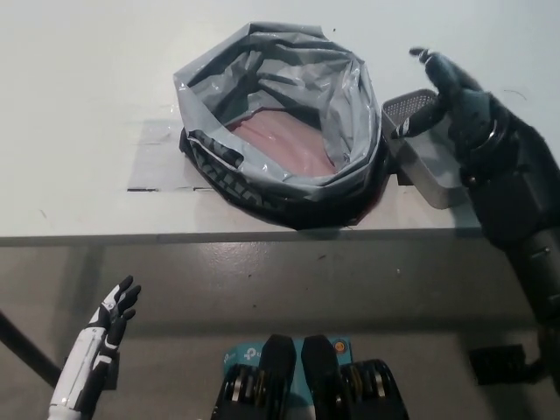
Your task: Use the right hand to pick up a small rectangular container and put it into a plastic bag and lift the bag
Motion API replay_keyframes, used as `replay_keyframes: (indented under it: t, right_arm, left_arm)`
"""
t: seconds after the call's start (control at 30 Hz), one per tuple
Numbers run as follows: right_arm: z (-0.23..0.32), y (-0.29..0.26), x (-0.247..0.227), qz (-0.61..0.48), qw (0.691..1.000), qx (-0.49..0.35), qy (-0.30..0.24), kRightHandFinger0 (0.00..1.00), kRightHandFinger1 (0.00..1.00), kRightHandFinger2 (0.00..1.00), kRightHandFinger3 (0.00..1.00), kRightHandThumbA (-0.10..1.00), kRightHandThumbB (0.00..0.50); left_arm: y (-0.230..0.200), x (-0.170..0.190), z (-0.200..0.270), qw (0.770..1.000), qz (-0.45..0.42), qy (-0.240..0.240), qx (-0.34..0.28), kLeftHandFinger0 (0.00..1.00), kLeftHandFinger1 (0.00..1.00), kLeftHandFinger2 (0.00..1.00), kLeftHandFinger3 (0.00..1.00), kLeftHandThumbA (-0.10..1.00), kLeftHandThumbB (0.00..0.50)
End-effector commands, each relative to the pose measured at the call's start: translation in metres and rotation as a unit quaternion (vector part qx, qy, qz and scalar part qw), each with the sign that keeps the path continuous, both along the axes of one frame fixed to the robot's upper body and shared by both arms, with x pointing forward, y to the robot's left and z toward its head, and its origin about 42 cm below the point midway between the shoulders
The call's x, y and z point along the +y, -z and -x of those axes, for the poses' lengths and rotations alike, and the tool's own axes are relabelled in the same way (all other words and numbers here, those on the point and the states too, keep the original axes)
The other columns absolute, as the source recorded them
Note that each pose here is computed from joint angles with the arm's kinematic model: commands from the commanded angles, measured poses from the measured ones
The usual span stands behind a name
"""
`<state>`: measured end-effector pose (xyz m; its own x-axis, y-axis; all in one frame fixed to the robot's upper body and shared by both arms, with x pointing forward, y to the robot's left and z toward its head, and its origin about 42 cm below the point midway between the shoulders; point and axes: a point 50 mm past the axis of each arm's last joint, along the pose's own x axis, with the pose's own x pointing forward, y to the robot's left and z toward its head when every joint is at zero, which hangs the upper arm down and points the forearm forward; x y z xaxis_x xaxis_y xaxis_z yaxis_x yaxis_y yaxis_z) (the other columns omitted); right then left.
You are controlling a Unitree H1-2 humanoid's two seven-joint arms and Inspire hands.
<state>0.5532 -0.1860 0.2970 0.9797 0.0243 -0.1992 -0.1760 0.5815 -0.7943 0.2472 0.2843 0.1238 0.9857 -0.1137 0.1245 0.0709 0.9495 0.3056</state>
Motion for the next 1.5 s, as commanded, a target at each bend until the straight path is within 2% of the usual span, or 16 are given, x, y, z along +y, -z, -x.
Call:
replay_keyframes:
  t: [0.0,0.33,0.77,1.1,1.27,1.33,1.37,1.43,1.47]
  right_arm:
    - [-0.007,-0.028,0.007,-0.010,1.000,-0.015,0.006,1.00,1.00,1.00,1.00,1.00,0.500]
    - [-0.006,-0.011,0.010,-0.022,1.000,0.009,0.010,1.00,1.00,1.00,1.00,1.00,0.500]
    - [-0.005,-0.004,0.004,0.068,0.997,0.003,0.024,1.00,1.00,1.00,1.00,1.00,0.500]
    - [-0.004,0.018,0.002,0.087,0.994,0.055,0.022,1.00,1.00,1.00,1.00,1.00,0.500]
    - [0.001,0.030,0.002,0.153,0.981,0.118,-0.011,1.00,1.00,1.00,1.00,1.00,0.424]
    - [0.000,0.034,0.002,0.173,0.973,0.155,-0.023,1.00,1.00,1.00,1.00,1.00,0.427]
    - [-0.003,0.039,0.002,0.164,0.968,0.189,-0.031,1.00,1.00,1.00,1.00,1.00,0.393]
    - [-0.004,0.043,0.000,0.141,0.966,0.212,-0.035,1.00,1.00,1.00,1.00,1.00,0.368]
    - [-0.004,0.045,0.000,0.129,0.966,0.222,-0.038,1.00,1.00,1.00,1.00,0.95,0.345]
  left_arm:
    - [-0.011,0.004,0.003,0.999,-0.012,0.010,-0.034,1.00,1.00,1.00,1.00,1.00,0.093]
    - [-0.007,0.003,0.006,1.000,-0.006,0.009,-0.026,1.00,1.00,1.00,1.00,1.00,0.083]
    - [-0.006,0.004,0.007,1.000,-0.007,0.006,-0.027,1.00,1.00,1.00,1.00,1.00,0.074]
    - [-0.008,0.005,0.004,0.999,-0.009,0.003,-0.030,1.00,1.00,1.00,1.00,1.00,0.114]
    - [-0.009,0.004,0.003,0.999,-0.009,0.006,-0.037,1.00,1.00,1.00,1.00,1.00,0.110]
    - [-0.010,0.004,0.002,0.999,-0.010,0.007,-0.038,1.00,1.00,1.00,1.00,1.00,0.119]
    - [-0.011,0.004,0.002,0.999,-0.011,0.006,-0.038,1.00,1.00,1.00,1.00,1.00,0.127]
    - [-0.011,0.004,0.001,0.999,-0.012,0.006,-0.037,1.00,1.00,1.00,1.00,1.00,0.127]
    - [-0.012,0.004,0.001,0.999,-0.013,0.007,-0.038,1.00,1.00,1.00,1.00,1.00,0.125]
